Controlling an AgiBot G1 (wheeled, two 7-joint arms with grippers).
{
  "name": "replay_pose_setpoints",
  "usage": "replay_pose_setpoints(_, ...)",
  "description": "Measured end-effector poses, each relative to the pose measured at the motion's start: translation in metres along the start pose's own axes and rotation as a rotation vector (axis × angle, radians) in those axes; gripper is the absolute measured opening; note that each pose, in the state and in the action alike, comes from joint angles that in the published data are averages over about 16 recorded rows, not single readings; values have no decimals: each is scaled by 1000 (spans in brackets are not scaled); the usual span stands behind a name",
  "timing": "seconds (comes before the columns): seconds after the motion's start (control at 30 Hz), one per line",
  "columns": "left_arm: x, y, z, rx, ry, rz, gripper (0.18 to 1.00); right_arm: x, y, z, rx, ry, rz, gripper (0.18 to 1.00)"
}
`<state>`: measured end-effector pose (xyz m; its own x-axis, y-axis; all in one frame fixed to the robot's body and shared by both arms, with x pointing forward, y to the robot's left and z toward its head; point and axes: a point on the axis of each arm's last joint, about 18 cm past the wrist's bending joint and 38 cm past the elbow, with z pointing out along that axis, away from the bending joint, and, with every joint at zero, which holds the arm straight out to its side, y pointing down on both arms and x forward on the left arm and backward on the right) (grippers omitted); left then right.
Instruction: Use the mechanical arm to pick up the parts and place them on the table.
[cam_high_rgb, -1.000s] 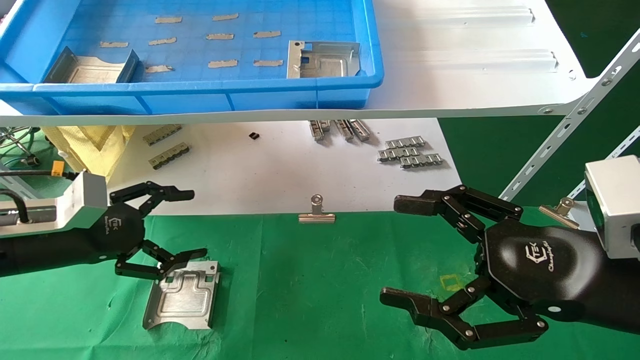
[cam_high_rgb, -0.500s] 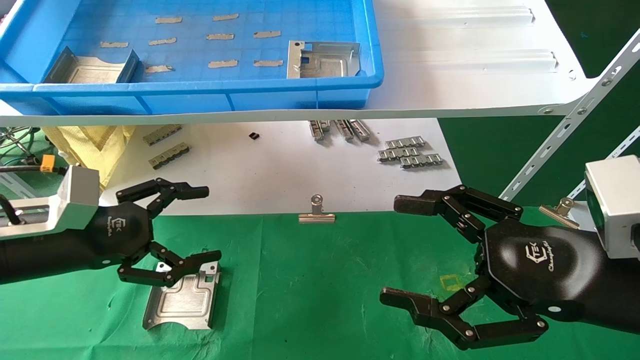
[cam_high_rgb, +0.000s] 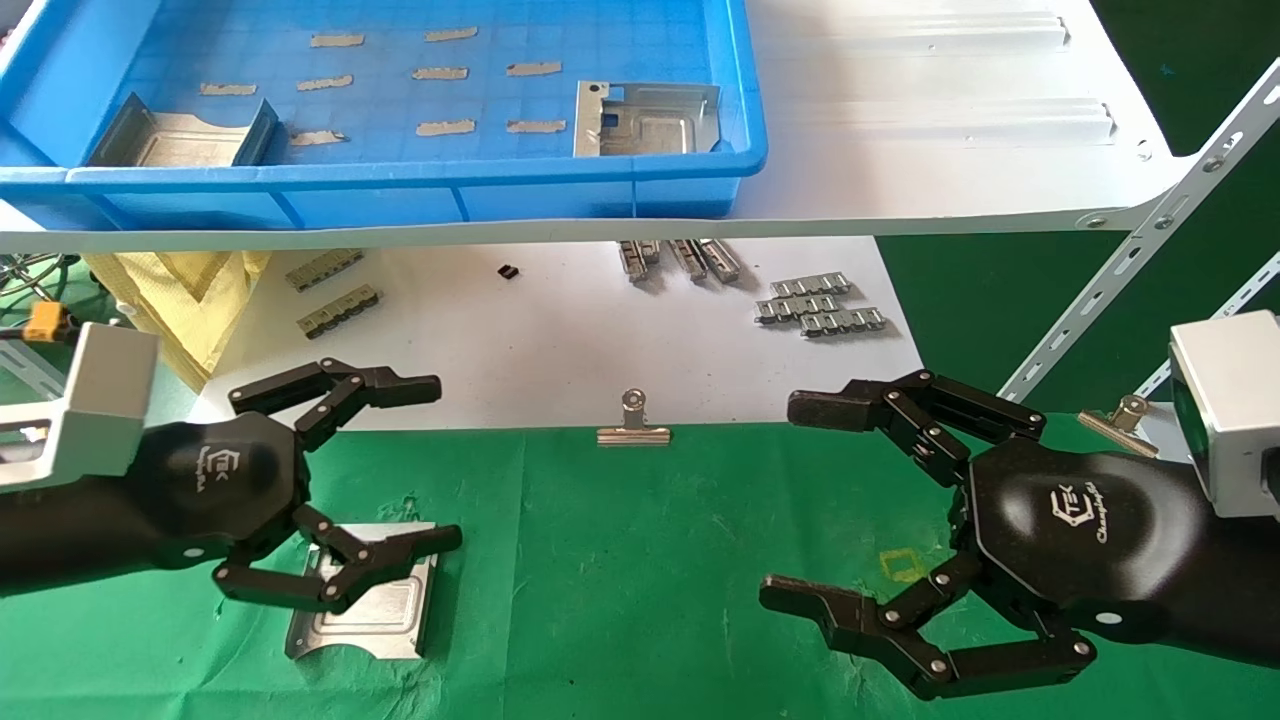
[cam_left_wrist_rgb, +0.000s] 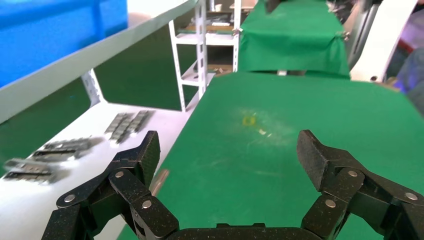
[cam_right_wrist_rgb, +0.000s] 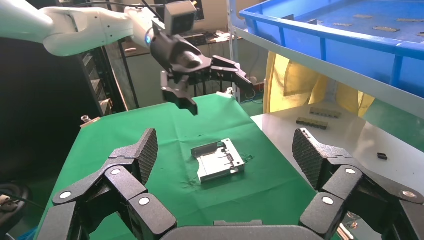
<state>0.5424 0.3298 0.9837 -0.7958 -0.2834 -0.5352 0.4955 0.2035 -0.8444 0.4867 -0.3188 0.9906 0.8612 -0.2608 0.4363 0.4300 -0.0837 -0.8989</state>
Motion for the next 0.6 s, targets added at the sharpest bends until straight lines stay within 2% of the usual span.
replay_pose_setpoints(0.6, 42, -35, 4, 67, 88, -49, 1001, 0, 0, 0, 0, 0, 0, 1001)
